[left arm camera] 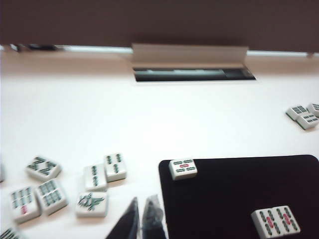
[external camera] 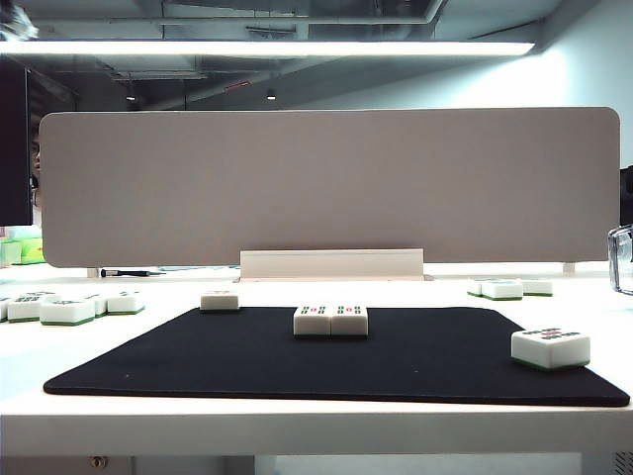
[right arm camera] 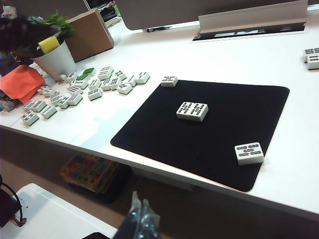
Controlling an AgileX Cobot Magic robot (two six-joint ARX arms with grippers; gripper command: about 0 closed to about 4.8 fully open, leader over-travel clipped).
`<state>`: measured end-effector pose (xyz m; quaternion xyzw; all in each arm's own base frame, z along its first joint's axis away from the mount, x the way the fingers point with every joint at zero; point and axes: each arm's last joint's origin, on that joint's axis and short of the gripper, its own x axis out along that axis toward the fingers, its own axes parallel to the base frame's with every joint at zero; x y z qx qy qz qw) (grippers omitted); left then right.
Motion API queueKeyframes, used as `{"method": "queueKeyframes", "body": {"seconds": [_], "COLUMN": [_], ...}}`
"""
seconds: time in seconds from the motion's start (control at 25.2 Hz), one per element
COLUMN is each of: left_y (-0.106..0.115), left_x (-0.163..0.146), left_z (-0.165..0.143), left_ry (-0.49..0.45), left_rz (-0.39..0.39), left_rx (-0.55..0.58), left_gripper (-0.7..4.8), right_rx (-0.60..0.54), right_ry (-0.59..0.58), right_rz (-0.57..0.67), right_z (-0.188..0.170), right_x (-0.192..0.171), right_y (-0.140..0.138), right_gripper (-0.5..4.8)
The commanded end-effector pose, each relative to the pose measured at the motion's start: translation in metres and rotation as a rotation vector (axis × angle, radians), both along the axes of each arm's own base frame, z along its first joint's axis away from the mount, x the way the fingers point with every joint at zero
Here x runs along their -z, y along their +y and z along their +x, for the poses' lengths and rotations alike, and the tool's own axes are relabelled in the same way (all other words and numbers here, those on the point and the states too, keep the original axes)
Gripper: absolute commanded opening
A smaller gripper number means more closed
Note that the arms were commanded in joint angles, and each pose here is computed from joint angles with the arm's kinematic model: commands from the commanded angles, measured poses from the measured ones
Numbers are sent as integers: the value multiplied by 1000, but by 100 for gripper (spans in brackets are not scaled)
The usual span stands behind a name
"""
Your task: Arrange four mahjong tiles into a neat stack, creating two layers of paired tiles.
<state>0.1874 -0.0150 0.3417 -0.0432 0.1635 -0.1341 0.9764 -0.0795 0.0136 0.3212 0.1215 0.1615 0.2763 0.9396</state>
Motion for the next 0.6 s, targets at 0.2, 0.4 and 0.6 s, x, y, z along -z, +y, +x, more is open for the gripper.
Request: {"method": "queueKeyframes", "body": {"seconds": [0.2, 0.4, 0.6], "left_y": [-8, -23, -56], "left_x": [-6, -3, 6], "left_z": [50, 78, 116], "left_ry": [139, 199, 285], "left_rz": [1, 39, 82], "left_rx": [48, 38, 77], "left_gripper": [25, 26, 26], "right_rx": [-2, -2, 9], "right_ry": [-25, -25, -25], "right_rz": [0, 0, -4], "right_z": [-3, -3, -3], "right_x": [0, 0, 0], "right_y": [0, 0, 0], "right_gripper": [-1, -1, -1]}}
